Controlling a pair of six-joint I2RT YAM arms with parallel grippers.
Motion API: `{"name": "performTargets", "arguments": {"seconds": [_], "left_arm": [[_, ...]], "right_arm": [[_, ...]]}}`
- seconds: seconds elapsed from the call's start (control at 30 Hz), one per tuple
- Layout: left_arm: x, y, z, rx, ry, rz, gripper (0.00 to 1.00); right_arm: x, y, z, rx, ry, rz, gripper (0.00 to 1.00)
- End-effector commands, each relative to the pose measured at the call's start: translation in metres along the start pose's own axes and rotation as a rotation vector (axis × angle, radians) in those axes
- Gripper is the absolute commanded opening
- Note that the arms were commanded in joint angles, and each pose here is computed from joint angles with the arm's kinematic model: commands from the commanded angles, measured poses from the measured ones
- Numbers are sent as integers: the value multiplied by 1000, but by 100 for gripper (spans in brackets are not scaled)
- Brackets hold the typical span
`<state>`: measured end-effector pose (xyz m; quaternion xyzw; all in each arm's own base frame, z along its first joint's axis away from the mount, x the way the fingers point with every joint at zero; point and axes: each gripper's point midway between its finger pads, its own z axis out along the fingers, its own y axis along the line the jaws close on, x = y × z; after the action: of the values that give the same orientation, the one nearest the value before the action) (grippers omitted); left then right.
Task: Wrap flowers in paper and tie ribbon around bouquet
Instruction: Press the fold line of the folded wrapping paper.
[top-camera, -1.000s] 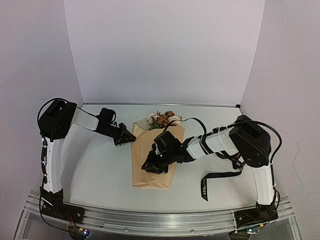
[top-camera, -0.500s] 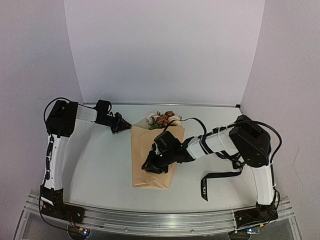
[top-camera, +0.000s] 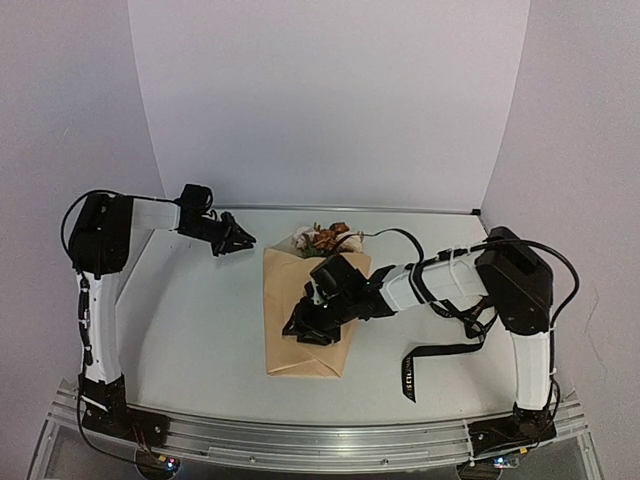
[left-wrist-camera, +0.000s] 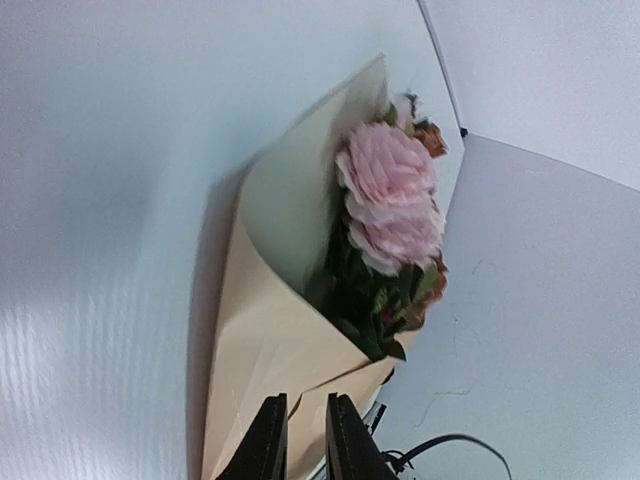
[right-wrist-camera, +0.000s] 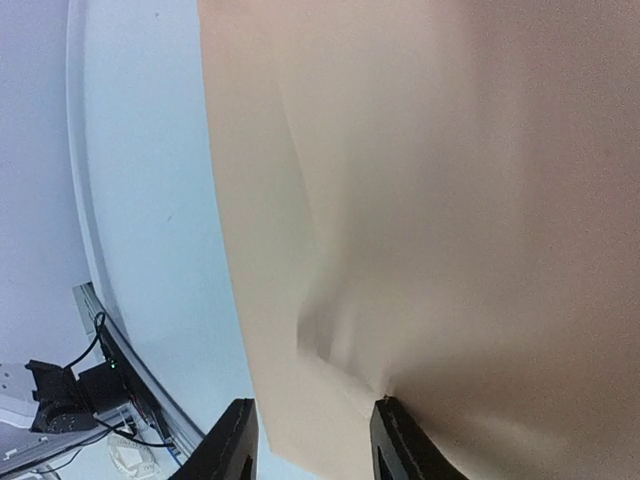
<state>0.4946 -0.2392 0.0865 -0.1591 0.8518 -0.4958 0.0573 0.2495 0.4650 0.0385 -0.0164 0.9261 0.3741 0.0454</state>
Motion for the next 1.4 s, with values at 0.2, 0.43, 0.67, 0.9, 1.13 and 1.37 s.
{"name": "performTargets", "arguments": {"seconds": [0.2,0.43,0.67,0.9,1.13,1.37], "left_arm": [[167,-44,15,63,174,180,16],[218,-34,33,68,248,168,15],[229,5,46,-21,258,119,13],[228,28,46,-99,241,105,13],[227,12,36,-97,225,163,13],[227,-31,18,-13,195,286,17]], "right_arm": [[-3,-10,-80,-75,-133,22,46],[0,-45,-58,-124,-129,123,39],[2,-58,-32,-158,-106,209,36],[-2,-47,-74,-104,-179,161,39],[13,-91,-141,185,-273,133,51],[53,-174,-191,406,-369,254,55]]}}
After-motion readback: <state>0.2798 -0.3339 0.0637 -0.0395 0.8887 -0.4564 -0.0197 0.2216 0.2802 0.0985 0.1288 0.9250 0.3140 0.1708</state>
